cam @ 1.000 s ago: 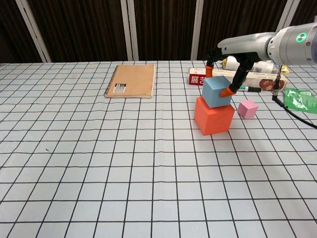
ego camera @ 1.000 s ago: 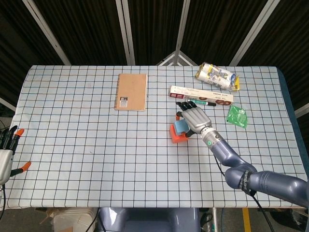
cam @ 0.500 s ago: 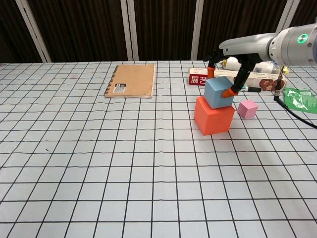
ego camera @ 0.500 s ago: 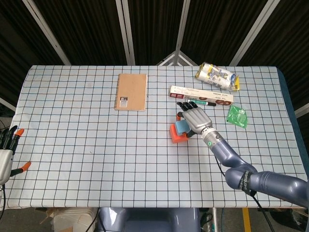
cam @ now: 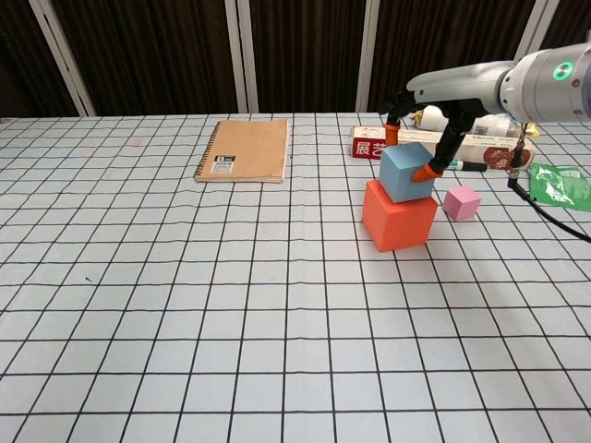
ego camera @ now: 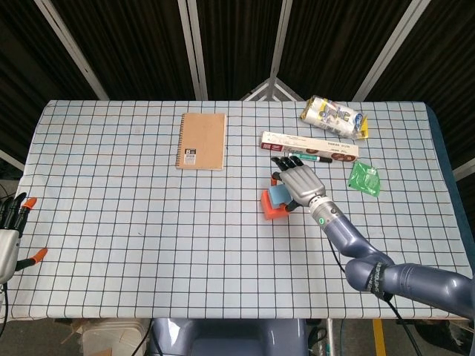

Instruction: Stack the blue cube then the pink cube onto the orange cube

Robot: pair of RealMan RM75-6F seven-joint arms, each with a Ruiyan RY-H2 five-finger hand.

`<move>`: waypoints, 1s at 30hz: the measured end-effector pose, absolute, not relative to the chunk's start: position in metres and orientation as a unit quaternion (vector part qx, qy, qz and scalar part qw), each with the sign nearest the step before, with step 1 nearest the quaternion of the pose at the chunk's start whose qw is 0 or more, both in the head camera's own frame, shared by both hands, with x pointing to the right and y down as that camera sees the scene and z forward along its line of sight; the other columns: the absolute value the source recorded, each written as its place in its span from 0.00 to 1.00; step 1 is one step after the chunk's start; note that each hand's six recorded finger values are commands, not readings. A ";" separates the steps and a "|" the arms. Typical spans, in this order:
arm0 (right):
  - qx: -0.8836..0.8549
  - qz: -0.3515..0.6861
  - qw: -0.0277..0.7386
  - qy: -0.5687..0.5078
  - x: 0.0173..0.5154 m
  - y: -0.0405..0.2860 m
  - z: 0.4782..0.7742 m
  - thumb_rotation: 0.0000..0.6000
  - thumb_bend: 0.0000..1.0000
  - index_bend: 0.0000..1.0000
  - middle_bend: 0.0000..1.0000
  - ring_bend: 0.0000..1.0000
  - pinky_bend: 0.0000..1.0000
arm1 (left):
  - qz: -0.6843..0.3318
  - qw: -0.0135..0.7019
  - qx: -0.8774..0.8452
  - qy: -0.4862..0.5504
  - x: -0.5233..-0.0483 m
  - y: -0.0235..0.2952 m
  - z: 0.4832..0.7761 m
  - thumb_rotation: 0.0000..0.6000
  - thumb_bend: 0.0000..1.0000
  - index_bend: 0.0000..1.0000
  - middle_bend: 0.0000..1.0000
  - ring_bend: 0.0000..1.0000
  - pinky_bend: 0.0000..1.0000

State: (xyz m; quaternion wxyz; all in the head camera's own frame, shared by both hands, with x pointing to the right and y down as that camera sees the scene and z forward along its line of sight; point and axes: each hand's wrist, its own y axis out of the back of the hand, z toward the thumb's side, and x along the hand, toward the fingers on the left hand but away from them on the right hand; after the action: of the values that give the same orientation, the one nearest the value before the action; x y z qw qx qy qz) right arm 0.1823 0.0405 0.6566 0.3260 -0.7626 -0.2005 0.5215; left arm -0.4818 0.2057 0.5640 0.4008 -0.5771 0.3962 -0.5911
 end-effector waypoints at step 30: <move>-0.761 0.523 0.329 -0.198 0.178 0.043 0.655 1.00 0.43 0.40 0.00 0.00 0.00 | -0.591 0.400 -0.577 0.397 -0.483 0.205 0.563 1.00 0.11 0.05 0.00 0.00 0.00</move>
State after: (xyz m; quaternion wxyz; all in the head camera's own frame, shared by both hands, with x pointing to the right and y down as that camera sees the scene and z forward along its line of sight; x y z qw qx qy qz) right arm 0.1784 0.0429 0.6550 0.3288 -0.7609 -0.1976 0.5234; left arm -0.4828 0.2055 0.5634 0.3996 -0.5774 0.3975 -0.5908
